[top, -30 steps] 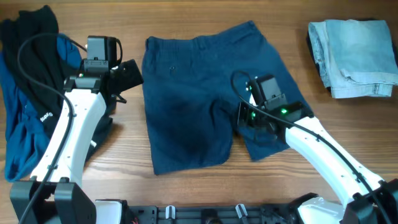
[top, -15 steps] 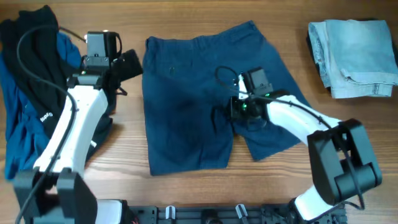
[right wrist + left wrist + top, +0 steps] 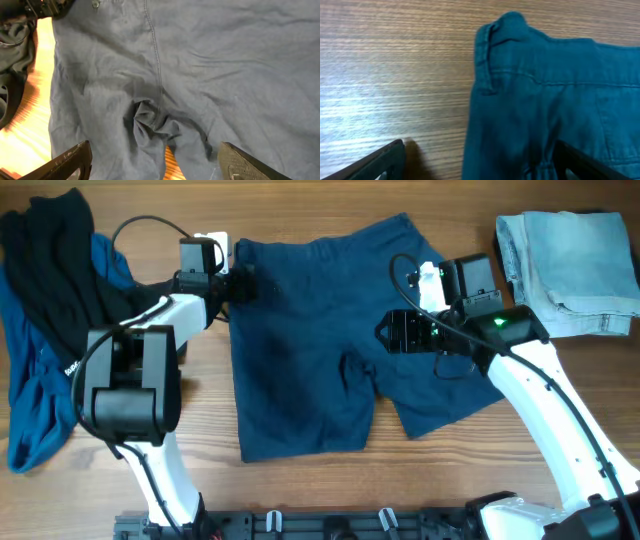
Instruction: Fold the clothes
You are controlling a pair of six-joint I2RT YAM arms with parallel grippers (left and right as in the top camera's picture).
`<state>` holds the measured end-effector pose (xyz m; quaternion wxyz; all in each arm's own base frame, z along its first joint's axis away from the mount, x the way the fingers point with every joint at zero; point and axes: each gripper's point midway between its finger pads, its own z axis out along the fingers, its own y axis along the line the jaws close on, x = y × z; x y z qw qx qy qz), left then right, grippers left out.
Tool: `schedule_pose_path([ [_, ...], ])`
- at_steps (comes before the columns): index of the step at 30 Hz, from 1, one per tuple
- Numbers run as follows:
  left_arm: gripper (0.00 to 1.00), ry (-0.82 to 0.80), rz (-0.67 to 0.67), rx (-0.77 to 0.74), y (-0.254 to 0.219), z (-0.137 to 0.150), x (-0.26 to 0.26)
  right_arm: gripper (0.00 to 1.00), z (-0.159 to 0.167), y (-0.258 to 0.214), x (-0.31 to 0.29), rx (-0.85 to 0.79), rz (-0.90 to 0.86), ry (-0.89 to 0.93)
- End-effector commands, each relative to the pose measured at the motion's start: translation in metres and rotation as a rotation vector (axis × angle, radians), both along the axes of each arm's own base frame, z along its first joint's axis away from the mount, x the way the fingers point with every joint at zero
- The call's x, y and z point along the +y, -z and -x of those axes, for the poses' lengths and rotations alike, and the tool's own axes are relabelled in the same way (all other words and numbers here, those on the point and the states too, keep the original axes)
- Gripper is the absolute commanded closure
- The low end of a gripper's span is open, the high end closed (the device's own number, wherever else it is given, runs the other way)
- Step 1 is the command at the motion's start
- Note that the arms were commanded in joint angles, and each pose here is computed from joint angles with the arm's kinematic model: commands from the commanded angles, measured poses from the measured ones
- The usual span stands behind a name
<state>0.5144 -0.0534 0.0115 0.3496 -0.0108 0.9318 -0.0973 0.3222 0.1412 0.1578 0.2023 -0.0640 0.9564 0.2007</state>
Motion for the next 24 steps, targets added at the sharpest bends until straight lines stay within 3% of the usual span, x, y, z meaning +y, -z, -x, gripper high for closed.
schedule_pose_path([
  [1,0.19,0.058,0.053,0.041,0.019,0.006,-0.012,0.19,-0.001,-0.004,-0.002,-0.016,0.013,0.008],
  [3,0.68,-0.006,0.111,0.065,0.021,0.007,-0.013,0.19,-0.001,-0.004,-0.002,-0.014,0.010,0.014],
  [4,0.88,-0.048,0.148,0.068,0.020,0.005,-0.013,0.19,-0.001,-0.004,-0.002,-0.008,0.005,0.029],
  [5,0.96,-0.073,0.169,0.065,0.018,0.003,-0.012,0.20,-0.001,-0.004,-0.002,-0.007,0.004,0.031],
  [8,0.96,-0.250,0.292,0.093,-0.002,-0.006,0.001,0.24,-0.004,0.002,-0.016,0.025,0.041,0.161],
  [11,0.96,-0.495,0.395,0.178,-0.019,0.005,0.038,0.25,-0.005,0.017,-0.019,0.082,0.052,0.212],
  [15,0.96,-0.605,0.447,0.240,-0.031,0.025,0.071,0.28,-0.005,0.049,-0.018,0.183,0.082,0.228],
  [17,0.96,-0.624,0.455,0.270,-0.030,0.033,0.078,0.40,-0.004,0.075,-0.019,0.259,0.110,0.239],
  [18,0.96,-0.631,0.451,0.294,-0.027,0.038,0.078,0.84,-0.002,0.092,-0.020,0.315,0.124,0.257],
  [19,0.96,-0.635,0.448,0.311,-0.025,0.042,0.078,0.96,0.000,0.102,-0.019,0.347,0.132,0.255],
  [24,0.96,-0.602,0.403,0.369,-0.019,0.057,0.076,0.96,0.017,0.145,-0.021,0.486,0.176,0.239],
])
